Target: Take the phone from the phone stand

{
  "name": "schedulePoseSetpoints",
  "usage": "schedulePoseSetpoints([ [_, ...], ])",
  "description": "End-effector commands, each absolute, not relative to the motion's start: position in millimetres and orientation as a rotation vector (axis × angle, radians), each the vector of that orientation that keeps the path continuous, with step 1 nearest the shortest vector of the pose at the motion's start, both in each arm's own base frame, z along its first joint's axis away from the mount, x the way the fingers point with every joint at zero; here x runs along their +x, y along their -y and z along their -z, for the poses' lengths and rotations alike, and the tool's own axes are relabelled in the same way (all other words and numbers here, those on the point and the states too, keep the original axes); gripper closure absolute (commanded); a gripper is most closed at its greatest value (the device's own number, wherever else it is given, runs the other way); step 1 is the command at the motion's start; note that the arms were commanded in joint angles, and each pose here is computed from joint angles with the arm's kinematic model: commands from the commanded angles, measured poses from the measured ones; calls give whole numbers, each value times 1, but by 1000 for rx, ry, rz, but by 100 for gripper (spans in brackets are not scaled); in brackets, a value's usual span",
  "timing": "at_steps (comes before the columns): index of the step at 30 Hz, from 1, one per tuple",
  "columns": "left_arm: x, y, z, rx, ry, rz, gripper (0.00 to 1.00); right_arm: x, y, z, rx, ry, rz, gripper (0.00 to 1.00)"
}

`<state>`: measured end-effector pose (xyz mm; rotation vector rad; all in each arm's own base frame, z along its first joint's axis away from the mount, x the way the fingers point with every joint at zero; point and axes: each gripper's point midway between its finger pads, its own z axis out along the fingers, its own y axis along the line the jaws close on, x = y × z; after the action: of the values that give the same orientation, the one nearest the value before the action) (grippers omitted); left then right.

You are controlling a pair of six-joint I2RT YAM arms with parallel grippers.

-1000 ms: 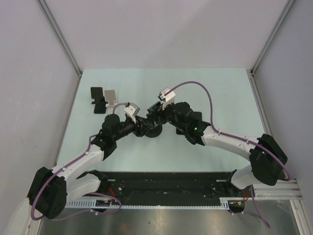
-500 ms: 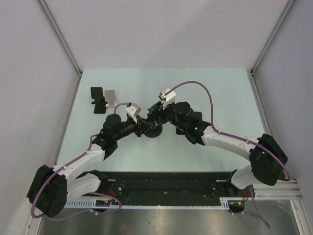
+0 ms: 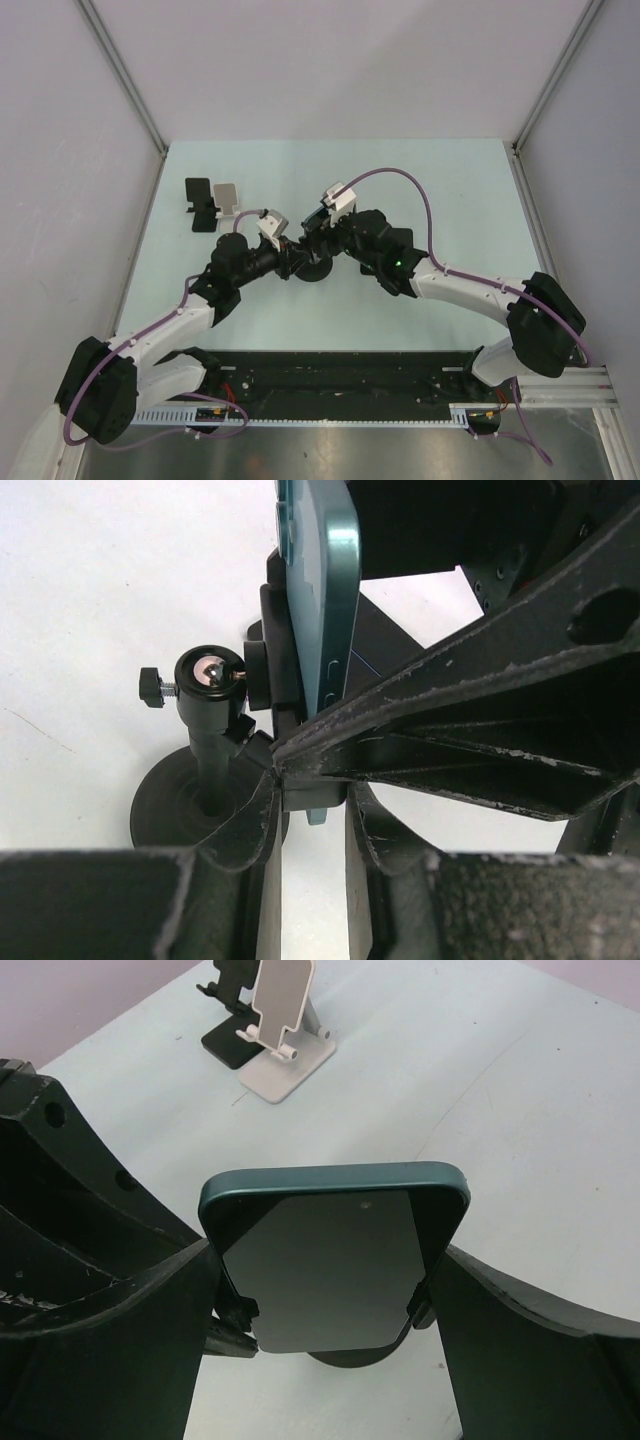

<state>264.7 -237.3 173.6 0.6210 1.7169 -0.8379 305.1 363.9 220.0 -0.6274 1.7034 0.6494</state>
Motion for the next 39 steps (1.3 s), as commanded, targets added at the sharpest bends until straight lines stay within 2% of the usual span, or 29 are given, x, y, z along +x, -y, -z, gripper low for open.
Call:
schedulePoseSetpoints([
  [1, 271, 241, -200, 597, -1645, 842, 100, 302, -367, -213, -667, -1709, -641, 14],
  [3, 271, 241, -200, 600, -1644, 845, 100, 302, -366, -214, -666, -1706, -640, 18],
  [5, 270, 241, -200, 601, -1642, 844, 100, 302, -367, -214, -665, -1703, -642, 29],
  [6, 270, 241, -201, 598, -1641, 844, 100, 302, -367, -215, -662, -1701, -645, 35],
  [7, 270, 241, -201, 600, -1639, 844, 100, 302, -368, -217, -661, -1692, -650, 48],
  [8, 270, 240, -200, 599, -1642, 843, 98, 302, -368, -219, -657, -1689, -654, 55],
  [9, 269, 240, -201, 600, -1638, 842, 89, 302, -368, -219, -658, -1685, -653, 62],
  [10, 269, 239, -200, 599, -1640, 840, 84, 302, -368, -221, -657, -1681, -656, 75],
  [11, 269, 240, -201, 599, -1635, 840, 79, 302, -368, -222, -654, -1677, -659, 80],
  [12, 269, 239, -202, 597, -1635, 840, 70, 302, -368, -223, -655, -1677, -660, 86],
  [13, 270, 239, -203, 595, -1632, 839, 65, 302, -367, -224, -651, -1677, -660, 95],
  [14, 270, 238, -204, 590, -1628, 832, 61, 302, -367, -224, -651, -1677, -660, 99],
  [15, 271, 238, -206, 586, -1626, 830, 54, 302, -367, -224, -651, -1677, -662, 100],
  [17, 272, 237, -209, 576, -1617, 823, 49, 301, -367, -225, -653, -1676, -662, 100],
  [22, 277, 235, -216, 533, -1606, 817, 47, 300, -367, -225, -649, -1681, -669, 100],
  [25, 278, 232, -214, 506, -1608, 807, 64, 299, -367, -226, -655, -1678, -675, 100],
  [26, 278, 231, -213, 496, -1613, 806, 76, 299, -366, -227, -657, -1676, -678, 100],
  [28, 279, 229, -212, 483, -1614, 800, 89, 297, -366, -225, -666, -1683, -681, 100],
  [29, 279, 229, -212, 476, -1615, 802, 100, 297, -365, -226, -666, -1686, -684, 100],
  [39, 276, 220, -210, 480, -1605, 820, 100, 294, -347, -222, -793, -1713, -789, 100],
])
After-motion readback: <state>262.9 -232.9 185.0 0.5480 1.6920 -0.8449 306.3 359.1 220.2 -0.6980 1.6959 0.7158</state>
